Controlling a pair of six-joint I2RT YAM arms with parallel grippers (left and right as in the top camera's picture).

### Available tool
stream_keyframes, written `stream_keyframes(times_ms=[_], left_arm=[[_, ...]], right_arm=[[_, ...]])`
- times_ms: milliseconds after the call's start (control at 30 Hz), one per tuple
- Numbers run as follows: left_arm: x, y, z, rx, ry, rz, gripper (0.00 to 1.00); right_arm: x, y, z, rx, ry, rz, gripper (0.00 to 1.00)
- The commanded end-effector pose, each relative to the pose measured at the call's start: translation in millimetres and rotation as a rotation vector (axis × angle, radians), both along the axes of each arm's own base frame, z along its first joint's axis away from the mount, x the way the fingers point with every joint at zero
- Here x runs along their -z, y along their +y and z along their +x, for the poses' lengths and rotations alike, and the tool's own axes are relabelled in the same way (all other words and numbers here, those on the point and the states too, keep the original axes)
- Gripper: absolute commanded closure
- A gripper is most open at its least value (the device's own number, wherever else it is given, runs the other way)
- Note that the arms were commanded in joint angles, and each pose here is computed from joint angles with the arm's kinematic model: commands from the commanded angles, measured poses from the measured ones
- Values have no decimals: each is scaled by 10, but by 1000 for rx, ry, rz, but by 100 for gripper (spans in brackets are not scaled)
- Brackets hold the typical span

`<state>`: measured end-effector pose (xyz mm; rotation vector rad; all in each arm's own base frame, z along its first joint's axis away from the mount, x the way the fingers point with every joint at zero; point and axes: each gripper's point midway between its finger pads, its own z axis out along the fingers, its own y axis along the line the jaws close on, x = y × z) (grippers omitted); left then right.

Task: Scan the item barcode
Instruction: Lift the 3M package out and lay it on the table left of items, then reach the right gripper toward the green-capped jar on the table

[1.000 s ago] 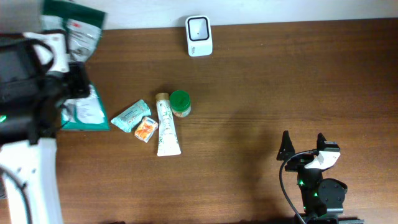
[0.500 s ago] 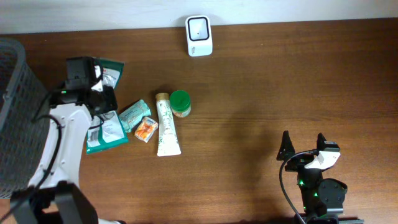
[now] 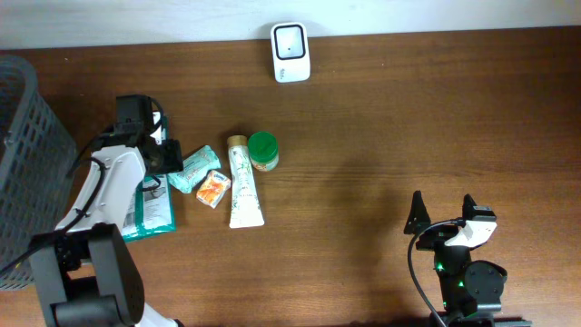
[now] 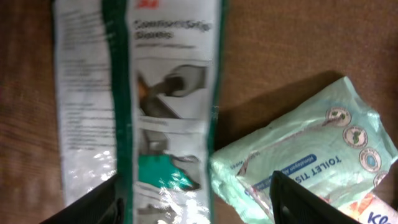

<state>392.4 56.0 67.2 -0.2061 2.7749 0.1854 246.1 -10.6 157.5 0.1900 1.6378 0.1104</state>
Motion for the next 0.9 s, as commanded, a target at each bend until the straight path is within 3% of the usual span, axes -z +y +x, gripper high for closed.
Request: stream_keyframes(times_ms=[0, 333, 500, 700, 767, 800, 867], left_arm=[[-207, 1, 188, 35, -54, 9, 26], [-956, -411, 437, 204, -165, -180, 24], [-1429, -427, 449, 218, -260, -170, 24], [-1958, -425, 277, 225, -379, -138, 23], [-2049, -426, 214, 225, -395, -133, 20], [-2083, -429, 184, 226, -399, -132, 1], [-2120, -435, 124, 225, -399, -133, 1]], right_arm=[[25, -27, -3, 14, 4, 4, 2], [21, -27, -3, 14, 2, 4, 2], [7, -18, -1, 9, -3, 6, 2], [-121, 264, -7, -155, -48, 11, 2], [-188, 322, -22, -189, -56, 12, 2], [-236, 348, -29, -204, -60, 12, 2], [-402, 398, -46, -234, -59, 13, 2]])
